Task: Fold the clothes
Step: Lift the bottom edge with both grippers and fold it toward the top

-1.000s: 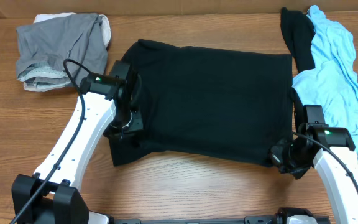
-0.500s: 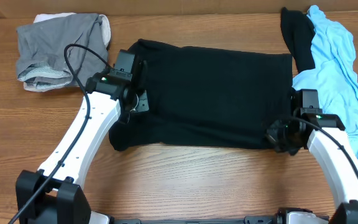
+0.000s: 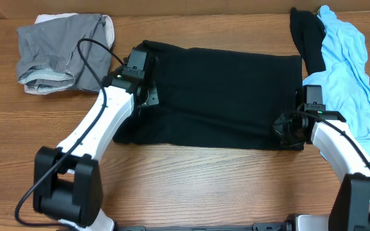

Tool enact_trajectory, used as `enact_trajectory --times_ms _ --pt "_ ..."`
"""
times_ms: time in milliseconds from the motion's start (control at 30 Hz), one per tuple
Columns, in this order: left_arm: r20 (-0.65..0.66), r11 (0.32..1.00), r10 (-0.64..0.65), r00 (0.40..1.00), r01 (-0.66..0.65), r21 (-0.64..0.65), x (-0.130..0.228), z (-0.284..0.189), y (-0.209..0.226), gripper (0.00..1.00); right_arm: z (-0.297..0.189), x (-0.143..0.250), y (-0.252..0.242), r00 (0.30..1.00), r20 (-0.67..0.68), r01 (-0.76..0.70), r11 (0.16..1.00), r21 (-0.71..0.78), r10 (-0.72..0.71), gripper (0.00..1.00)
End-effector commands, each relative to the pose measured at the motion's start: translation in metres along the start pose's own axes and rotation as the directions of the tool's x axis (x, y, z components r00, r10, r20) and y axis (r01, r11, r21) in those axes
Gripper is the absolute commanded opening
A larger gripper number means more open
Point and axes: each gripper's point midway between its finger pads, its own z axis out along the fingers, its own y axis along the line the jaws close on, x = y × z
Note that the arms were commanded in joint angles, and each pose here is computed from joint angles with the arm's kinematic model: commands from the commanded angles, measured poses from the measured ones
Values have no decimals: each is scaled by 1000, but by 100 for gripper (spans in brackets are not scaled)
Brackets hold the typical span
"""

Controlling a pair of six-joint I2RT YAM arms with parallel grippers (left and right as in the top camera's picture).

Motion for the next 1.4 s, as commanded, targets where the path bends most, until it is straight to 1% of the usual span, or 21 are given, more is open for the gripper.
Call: enact_trajectory --times_ms 0,167,267,533,567,633,667,700,733,767,833,867,933,1133,1367 --pt "9 999 23 1000 -22 -25 -5 14 -2 4 0 -19 7 998 57 17 1000 -7 -16 4" --pt "16 1000 21 1000 -21 -22 -8 29 -6 4 -1 -30 15 994 103 30 999 -38 -26 5" --pt "35 1000 18 999 -18 -13 -12 32 -9 4 -1 -33 18 993 116 32 998 -48 -26 10" --pt "102 1000 8 995 -10 17 -29 31 -17 4 -3 -44 25 987 160 39 997 -73 -27 11" --pt "108 1000 6 994 -9 20 -30 30 -18 6 -3 -45 26 986 166 40 996 -77 -27 12" --pt "115 1000 10 993 -12 22 -32 30 -18 23 -4 -48 28 983 180 46 995 -85 -30 22" --pt "120 1000 16 993 -18 21 -33 30 -18 42 -4 -50 29 982 188 47 995 -86 -30 32" --pt "127 999 26 992 -29 21 -35 30 -19 65 -5 -52 29 980 199 48 995 -83 -30 42" --pt "138 999 45 989 -48 19 -37 29 -19 83 -5 -54 30 978 208 55 995 -86 -36 58" --pt "148 998 62 987 -65 18 -40 29 -20 100 -6 -56 31 976 215 56 995 -88 -36 69" --pt "167 996 88 982 -93 19 -45 27 -22 100 -6 -59 33 973 227 58 994 -94 -35 85" --pt "173 995 92 981 -97 21 -48 25 -22 100 -7 -60 33 972 231 58 994 -97 -35 91" --pt "177 995 90 980 -96 28 -54 18 -25 100 -9 -61 35 972 234 59 993 -100 -34 96" --pt "186 992 111 976 -119 34 -77 -18 -33 100 -20 -64 42 977 210 59 993 -102 -37 97" --pt "157 971 229 961 -237 31 -90 -72 -36 100 -42 -55 61 993 113 65 984 -167 -46 97"
